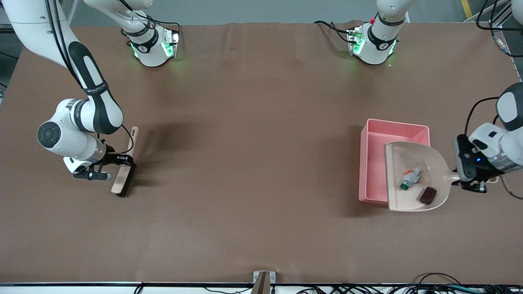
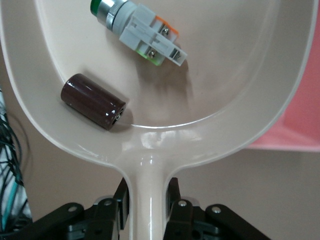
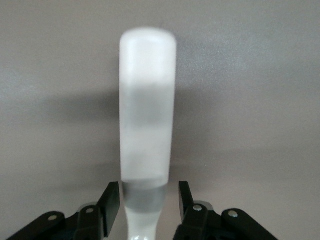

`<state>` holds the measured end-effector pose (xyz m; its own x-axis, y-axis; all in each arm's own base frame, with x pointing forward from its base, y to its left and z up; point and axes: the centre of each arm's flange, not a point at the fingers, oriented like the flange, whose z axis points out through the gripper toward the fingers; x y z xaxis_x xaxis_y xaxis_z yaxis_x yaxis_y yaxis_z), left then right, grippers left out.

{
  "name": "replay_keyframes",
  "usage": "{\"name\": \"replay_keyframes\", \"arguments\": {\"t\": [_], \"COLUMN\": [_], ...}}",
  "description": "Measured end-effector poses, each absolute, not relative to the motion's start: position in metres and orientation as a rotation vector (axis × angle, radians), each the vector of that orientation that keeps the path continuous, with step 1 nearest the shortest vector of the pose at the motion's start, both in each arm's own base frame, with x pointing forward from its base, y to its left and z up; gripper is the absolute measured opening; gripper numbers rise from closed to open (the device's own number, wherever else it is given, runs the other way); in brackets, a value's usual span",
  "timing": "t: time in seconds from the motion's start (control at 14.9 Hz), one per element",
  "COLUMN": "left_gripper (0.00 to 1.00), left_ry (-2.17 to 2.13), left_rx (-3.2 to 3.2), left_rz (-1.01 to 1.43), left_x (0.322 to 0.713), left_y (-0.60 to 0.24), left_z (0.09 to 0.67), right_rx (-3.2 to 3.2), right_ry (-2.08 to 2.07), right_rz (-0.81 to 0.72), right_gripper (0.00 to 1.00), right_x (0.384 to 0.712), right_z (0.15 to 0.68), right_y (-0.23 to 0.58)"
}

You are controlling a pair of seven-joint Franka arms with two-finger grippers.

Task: Clean e-waste and dump in bin
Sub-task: 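Tilt the dustpan over the bin with the left gripper, dumping the parts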

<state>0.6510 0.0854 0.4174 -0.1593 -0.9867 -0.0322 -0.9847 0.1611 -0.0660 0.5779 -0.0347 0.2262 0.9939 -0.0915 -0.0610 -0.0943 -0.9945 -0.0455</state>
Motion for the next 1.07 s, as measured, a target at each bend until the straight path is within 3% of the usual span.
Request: {"name": "replay_keyframes", "arguments": {"t": [0.4, 0.6, 0.8, 1.07], "left_gripper": [0.33, 0.33, 0.33, 0.33], "left_ry": [2.316, 2.238, 2.203, 2.181], "left_rx": [-1.802, -1.755, -1.675, -1.598], "left_rz": [0.259, 0.405, 0.527, 0.623], "left_x": [0.626, 0.623, 0.62, 0.618], "left_y": [0.101, 0.05, 0.028, 0.023], "left_z": [0.441, 0.447, 0.443, 0.442], "right_rx": [-3.091, -3.09, -3.076, -3.07], "right_ry": [0.128, 0.065, 0.022, -0.01], "right_rz": [0.027, -0.031, 0.019, -0.05], "right_gripper": [0.72, 0.99, 1.0, 1.0], "right_x": [0.589, 0.6, 0.606, 0.594], "right_z": [0.242, 0.283, 0.356, 0.468], "right_y": [-0.035, -0.035, -0.034, -0.031]}}
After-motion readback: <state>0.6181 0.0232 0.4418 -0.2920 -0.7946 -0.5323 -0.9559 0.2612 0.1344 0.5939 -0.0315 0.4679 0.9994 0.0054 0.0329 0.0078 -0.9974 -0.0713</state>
